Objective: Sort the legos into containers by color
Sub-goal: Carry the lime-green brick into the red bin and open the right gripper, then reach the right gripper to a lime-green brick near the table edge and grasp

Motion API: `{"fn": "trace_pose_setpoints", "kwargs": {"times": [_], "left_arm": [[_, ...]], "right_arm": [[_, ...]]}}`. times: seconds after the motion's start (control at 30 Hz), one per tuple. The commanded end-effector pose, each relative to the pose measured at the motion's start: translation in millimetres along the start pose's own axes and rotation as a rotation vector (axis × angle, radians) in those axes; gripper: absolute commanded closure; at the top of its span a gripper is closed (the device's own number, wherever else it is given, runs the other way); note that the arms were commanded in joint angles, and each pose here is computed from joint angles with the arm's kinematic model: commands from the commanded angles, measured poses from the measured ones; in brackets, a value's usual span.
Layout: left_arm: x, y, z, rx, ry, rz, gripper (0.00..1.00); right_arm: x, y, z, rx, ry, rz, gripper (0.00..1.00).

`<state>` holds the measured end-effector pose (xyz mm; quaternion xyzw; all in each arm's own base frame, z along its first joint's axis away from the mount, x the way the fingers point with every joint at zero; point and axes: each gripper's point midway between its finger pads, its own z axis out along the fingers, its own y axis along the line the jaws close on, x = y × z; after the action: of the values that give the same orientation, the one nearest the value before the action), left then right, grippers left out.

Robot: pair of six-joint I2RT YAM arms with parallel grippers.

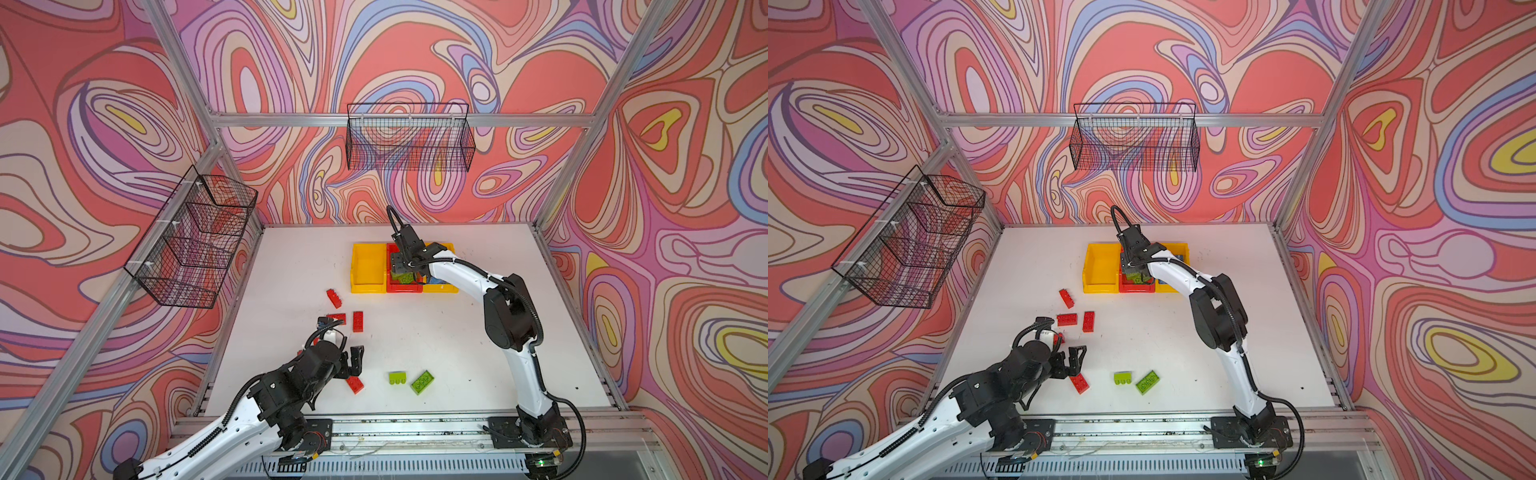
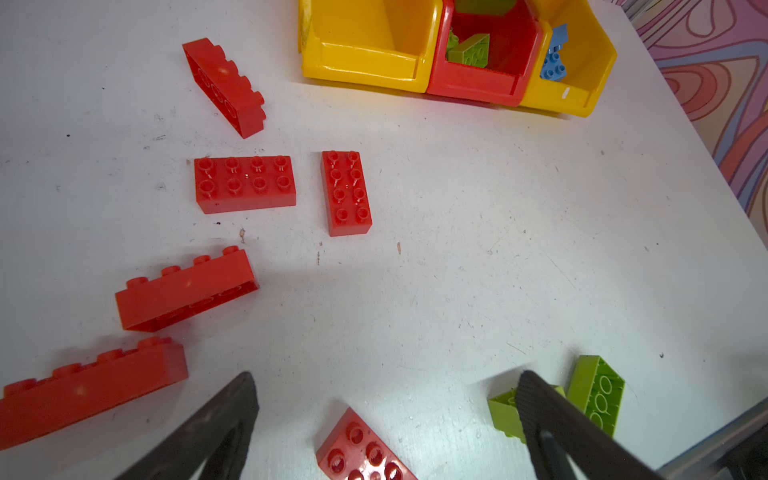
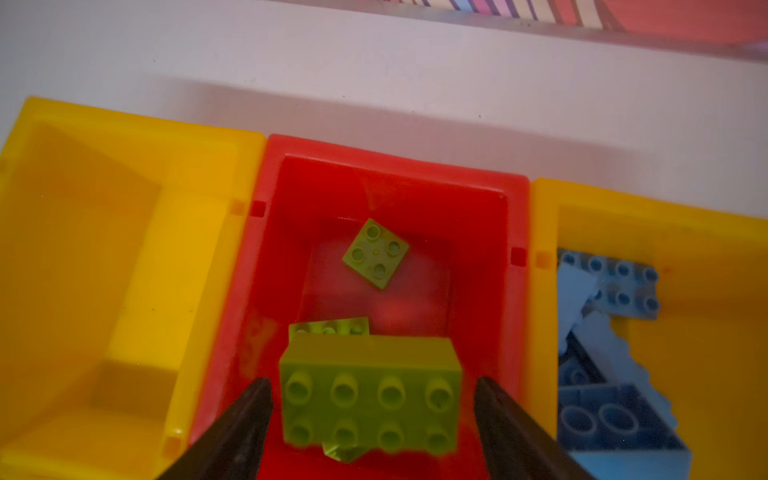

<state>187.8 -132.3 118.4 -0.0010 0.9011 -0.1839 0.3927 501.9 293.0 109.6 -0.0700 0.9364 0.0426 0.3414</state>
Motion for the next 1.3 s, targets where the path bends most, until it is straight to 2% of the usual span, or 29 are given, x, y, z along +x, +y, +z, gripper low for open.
{"fn": "trace_pose_setpoints", "kwargs": {"times": [0.0,0.13,0.27,0.5,0.7,0.8,1.0,1.27], "left_arm": [[-9.0,0.1,-4.2,-0.029,-0.011,0.017,0.0],[-9.4,-6.1,0.7,-0.013,-0.003,0.022,0.0],[-9.1,-12.5,4.1,0.006,0.01,0.023,0.0],[-6.8,-15.2,6.5,0.02,0.018,0.026,0.0],[-8.3,-17.7,7.0,0.028,0.016,0.025,0.0],[-9.9,-21.1,6.5,0.041,0.016,0.016,0.0],[-7.2,-18.9,4.9,0.034,0.029,0.008,0.0],[4.8,-7.5,5.9,0.002,0.055,-0.015,0.0]], "right_arm": [[-10.7,2.9,-16.6,-0.034,-0.016,-0.012,0.07],[2.3,-1.2,-44.4,-0.066,-0.012,-0.011,0.03],[40.0,-3.3,-82.2,-0.066,0.013,-0.054,0.03],[151.2,6.2,-151.4,-0.19,0.119,-0.147,0.05],[247.1,20.0,-188.5,-0.291,0.237,-0.193,0.05],[279.9,25.8,-198.4,-0.311,0.275,-0.231,0.05],[319.7,44.2,-208.9,-0.352,0.312,-0.314,0.05],[334.8,45.8,-192.5,-0.291,0.317,-0.359,0.06]]}}
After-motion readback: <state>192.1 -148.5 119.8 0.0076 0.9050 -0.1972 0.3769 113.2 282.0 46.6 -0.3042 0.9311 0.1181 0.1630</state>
